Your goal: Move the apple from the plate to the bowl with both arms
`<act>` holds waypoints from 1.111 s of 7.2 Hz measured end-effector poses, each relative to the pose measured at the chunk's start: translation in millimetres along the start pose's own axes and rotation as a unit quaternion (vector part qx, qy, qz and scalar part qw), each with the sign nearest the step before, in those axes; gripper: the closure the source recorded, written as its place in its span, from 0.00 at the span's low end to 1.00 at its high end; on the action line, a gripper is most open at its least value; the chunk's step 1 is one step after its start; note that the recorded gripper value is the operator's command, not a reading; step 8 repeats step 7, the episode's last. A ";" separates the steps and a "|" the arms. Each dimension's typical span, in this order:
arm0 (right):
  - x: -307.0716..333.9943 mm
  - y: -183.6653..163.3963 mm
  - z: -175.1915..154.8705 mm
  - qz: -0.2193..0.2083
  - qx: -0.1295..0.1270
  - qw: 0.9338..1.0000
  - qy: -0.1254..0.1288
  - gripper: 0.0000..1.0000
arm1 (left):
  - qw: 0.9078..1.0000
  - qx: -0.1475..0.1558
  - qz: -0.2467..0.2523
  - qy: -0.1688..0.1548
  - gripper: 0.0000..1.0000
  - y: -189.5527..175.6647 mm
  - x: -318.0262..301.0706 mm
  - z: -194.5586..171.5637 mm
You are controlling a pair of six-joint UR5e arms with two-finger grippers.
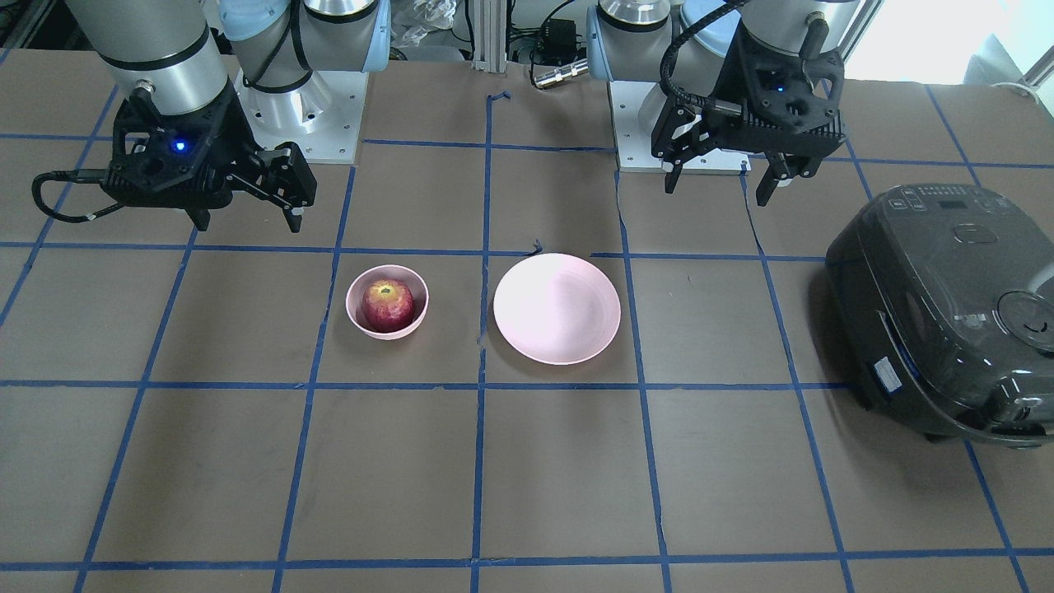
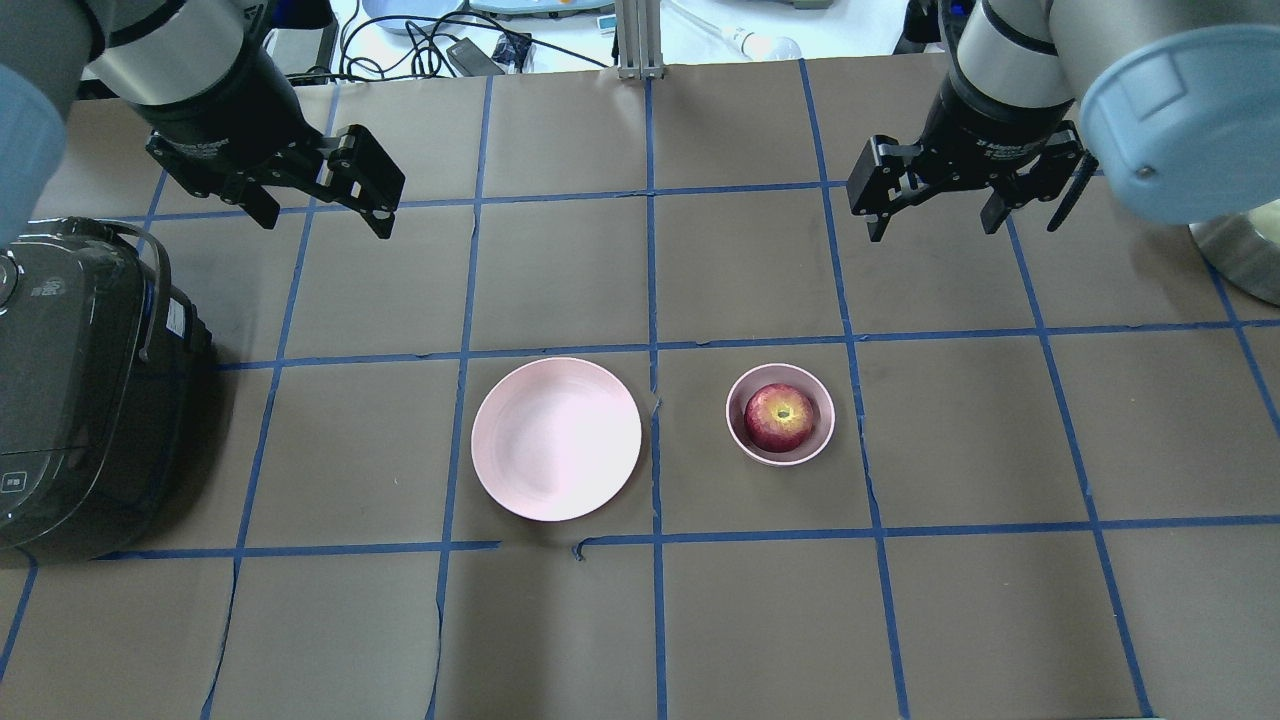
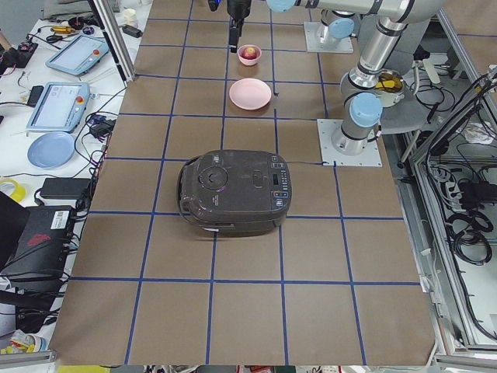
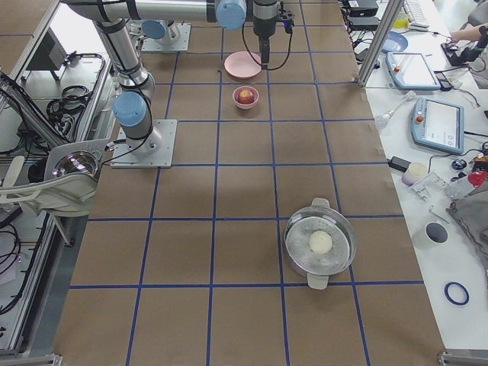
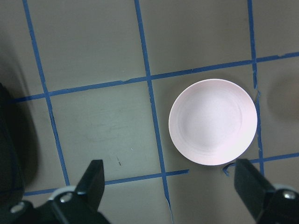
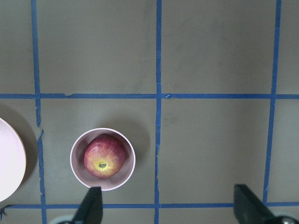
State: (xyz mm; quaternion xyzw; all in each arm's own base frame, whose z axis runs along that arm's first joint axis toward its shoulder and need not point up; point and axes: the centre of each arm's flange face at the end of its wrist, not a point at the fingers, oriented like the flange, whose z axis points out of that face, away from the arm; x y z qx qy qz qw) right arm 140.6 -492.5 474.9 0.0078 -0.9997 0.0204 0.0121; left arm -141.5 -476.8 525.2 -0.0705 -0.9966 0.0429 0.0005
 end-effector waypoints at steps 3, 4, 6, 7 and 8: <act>0.6 -0.2 -2.1 0.001 0.004 1.000 -0.002 0.00 | 1.000 0.000 0.000 0.001 0.00 0.3 0.0 0.7; 0.8 -0.2 -2.4 0.001 0.004 1.000 -0.002 0.00 | 1.000 0.000 -0.001 0.003 0.00 0.1 0.1 0.8; 0.9 -0.1 -3.0 0.001 0.005 1.000 -0.002 0.00 | 1.000 0.000 -0.004 0.004 0.00 0.1 0.5 0.9; 0.8 0.5 -4.0 0.001 0.005 1.000 -0.001 0.00 | 1.000 0.000 -0.005 0.003 0.00 0.1 0.4 0.9; 0.8 0.5 -4.0 0.001 0.005 1.000 -0.001 0.00 | 1.000 0.000 -0.005 0.003 0.00 0.1 0.4 0.9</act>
